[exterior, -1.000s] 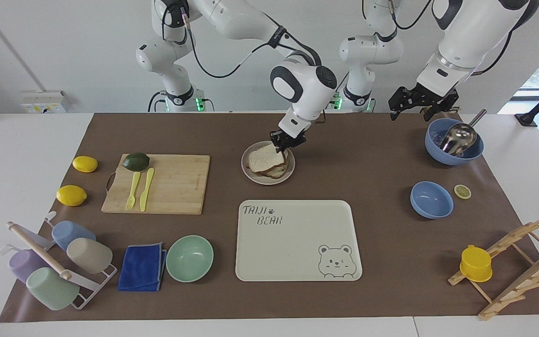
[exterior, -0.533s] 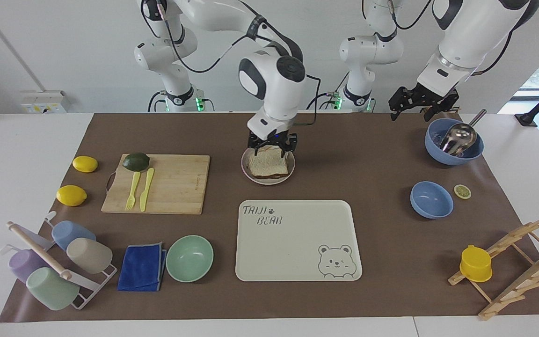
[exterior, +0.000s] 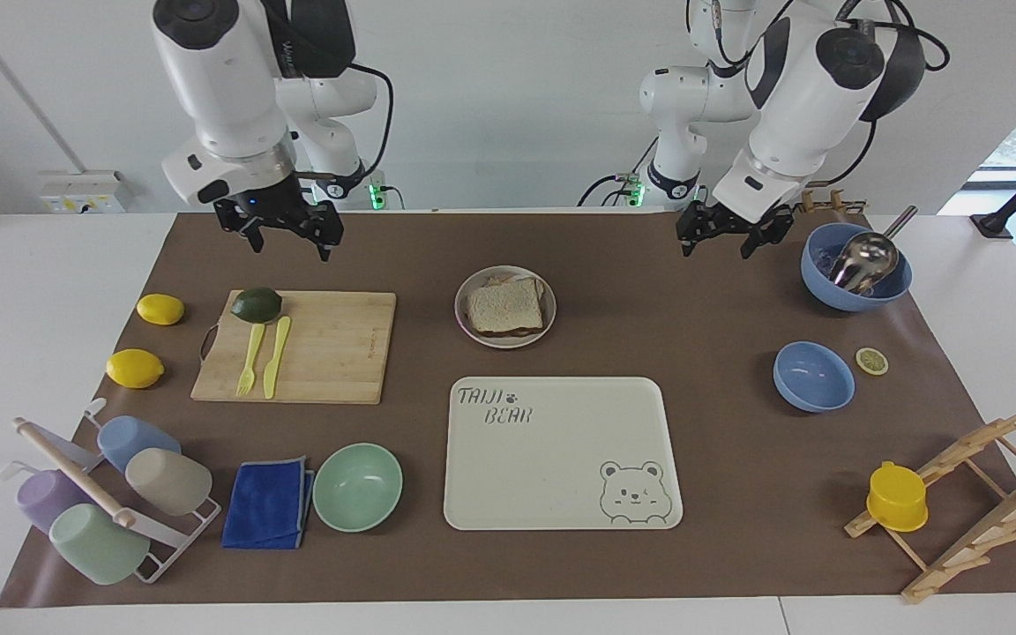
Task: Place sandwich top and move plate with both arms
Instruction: 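Release the bread and withdraw the right gripper while the left gripper approaches, then grasp the rim of the white plate with the left gripper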
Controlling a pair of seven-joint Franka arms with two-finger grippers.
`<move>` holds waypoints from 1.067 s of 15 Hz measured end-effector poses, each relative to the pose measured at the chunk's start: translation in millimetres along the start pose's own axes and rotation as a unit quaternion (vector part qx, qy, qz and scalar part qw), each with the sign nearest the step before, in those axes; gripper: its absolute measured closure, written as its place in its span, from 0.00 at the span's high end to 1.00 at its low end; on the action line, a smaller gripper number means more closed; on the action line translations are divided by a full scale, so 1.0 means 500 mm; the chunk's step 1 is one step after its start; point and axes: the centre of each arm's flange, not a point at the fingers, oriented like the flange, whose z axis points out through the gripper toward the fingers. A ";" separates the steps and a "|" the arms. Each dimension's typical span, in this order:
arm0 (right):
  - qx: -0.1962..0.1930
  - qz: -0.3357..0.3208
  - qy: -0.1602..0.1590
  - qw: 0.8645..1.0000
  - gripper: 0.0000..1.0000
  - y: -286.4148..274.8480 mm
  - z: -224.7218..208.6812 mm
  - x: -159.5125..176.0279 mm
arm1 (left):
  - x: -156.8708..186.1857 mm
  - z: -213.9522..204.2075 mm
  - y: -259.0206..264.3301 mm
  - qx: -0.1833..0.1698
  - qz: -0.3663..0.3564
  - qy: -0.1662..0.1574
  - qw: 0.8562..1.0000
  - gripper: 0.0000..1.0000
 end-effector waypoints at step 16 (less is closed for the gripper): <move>0.000 -0.052 -0.014 0.999 1.00 0.143 -0.007 0.013 | -0.022 0.365 0.224 -0.035 0.017 0.005 0.999 1.00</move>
